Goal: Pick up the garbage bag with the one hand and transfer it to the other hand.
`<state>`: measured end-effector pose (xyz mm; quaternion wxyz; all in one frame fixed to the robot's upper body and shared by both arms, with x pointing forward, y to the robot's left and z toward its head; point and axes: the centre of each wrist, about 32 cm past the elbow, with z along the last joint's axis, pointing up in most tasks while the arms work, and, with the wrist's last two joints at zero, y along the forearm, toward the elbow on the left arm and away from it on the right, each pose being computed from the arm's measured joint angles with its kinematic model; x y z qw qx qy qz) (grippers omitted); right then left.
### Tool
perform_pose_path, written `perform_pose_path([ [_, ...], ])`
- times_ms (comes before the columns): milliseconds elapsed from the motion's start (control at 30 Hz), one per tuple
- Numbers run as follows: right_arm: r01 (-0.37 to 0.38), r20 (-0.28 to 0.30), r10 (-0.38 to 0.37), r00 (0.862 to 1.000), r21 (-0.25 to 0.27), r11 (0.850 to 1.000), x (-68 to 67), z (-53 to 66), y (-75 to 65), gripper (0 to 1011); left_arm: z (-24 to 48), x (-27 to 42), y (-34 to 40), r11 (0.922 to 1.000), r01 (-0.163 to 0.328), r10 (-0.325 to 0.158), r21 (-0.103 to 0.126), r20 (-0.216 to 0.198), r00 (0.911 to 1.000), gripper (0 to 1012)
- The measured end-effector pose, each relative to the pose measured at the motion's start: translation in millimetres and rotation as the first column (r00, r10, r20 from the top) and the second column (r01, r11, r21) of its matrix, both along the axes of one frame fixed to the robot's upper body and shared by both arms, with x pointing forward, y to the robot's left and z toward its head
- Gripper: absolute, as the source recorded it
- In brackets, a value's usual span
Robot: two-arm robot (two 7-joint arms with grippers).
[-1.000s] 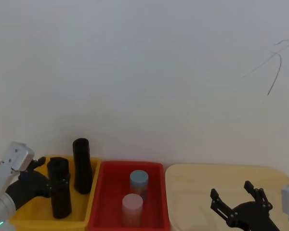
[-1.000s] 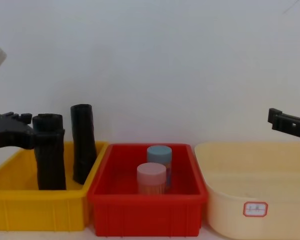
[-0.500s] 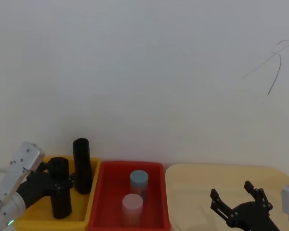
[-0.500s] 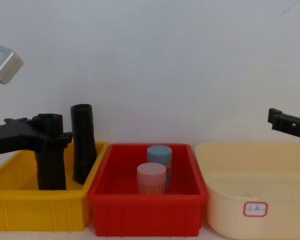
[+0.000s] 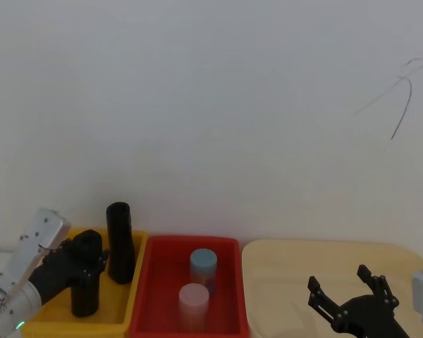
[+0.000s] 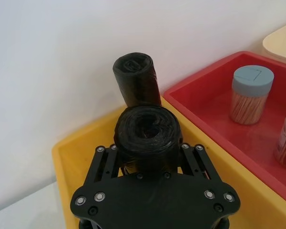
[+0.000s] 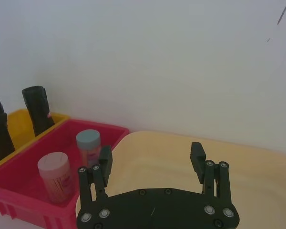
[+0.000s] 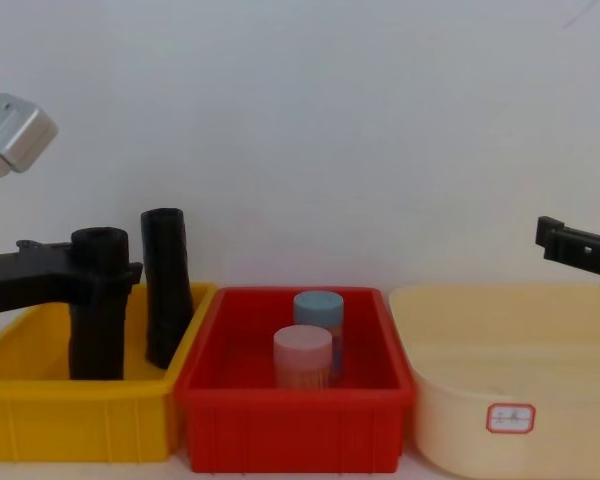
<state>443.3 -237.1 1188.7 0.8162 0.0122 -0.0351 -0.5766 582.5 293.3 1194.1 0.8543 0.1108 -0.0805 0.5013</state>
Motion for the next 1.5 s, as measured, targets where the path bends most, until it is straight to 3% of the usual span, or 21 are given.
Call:
perform_pose_path([
  [233, 0.000, 0.000, 0.000, 1.000, 0.000, 1.000, 0.0, 0.0, 0.0, 1001, 1.3, -1.0, 0.2, 1.0000, 0.000, 0.000, -0.001, 0.002, 1.0000, 477],
  [433, 0.000, 0.000, 0.000, 1.000, 0.000, 1.000, 0.0, 0.0, 0.0, 1001, 9.2, -3.5, 1.3, 0.9998, 0.001, 0.000, -0.018, 0.017, 0.9999, 448],
  [633, 0.000, 0.000, 0.000, 1.000, 0.000, 1.000, 0.0, 0.0, 0.0, 1001, 25.6, -6.1, 2.0, 0.9983, 0.015, -0.013, -0.056, 0.037, 0.9992, 447],
  [667, 0.000, 0.000, 0.000, 1.000, 0.000, 1.000, 0.0, 0.0, 0.0, 1001, 32.0, -6.8, 2.0, 0.9974, 0.022, -0.019, -0.069, 0.047, 0.9987, 447],
  [867, 0.000, 0.000, 0.000, 1.000, 0.000, 1.000, 0.0, 0.0, 0.0, 1001, 52.6, -9.1, 0.6, 0.9917, 0.055, -0.048, -0.116, 0.068, 0.9966, 447],
  [1000, 0.000, 0.000, 0.000, 1.000, 0.000, 1.000, 0.0, 0.0, 0.0, 1001, 69.3, -10.7, -3.0, 0.9847, 0.089, -0.076, -0.150, 0.091, 0.9930, 447],
  [1133, 0.000, 0.000, 0.000, 1.000, 0.000, 1.000, 0.0, 0.0, 0.0, 1001, 85.3, -12.5, -9.1, 0.9719, 0.139, -0.120, -0.189, 0.109, 0.9867, 447],
  [1300, 0.000, 0.000, 0.000, 1.000, 0.000, 1.000, 0.0, 0.0, 0.0, 1001, 97.5, -14.1, -16.2, 0.9554, 0.193, -0.169, -0.223, 0.123, 0.9779, 447],
  [1400, -0.002, 0.000, 0.002, 1.000, 0.000, 1.000, 0.1, 0.2, -0.2, 1001, 105.3, -15.4, -23.4, 0.9374, 0.244, -0.217, -0.248, 0.132, 0.9673, 447],
  [1433, -0.004, 0.000, 0.004, 1.000, -0.001, 1.000, 0.1, 0.3, -0.3, 1001, 105.3, -15.4, -23.4, 0.9374, 0.244, -0.217, -0.248, 0.132, 0.9673, 447],
  [1467, -0.006, 0.001, 0.006, 1.000, -0.001, 1.000, 0.2, 0.6, -0.4, 1001, 107.9, -16.0, -27.5, 0.9287, 0.266, -0.239, -0.258, 0.135, 0.9617, 447],
  [1500, -0.011, 0.002, 0.011, 1.000, -0.001, 1.000, 0.4, 1.7, -0.8, 1001, 108.9, -16.2, -29.3, 0.9257, 0.274, -0.246, -0.260, 0.137, 0.9596, 446],
])
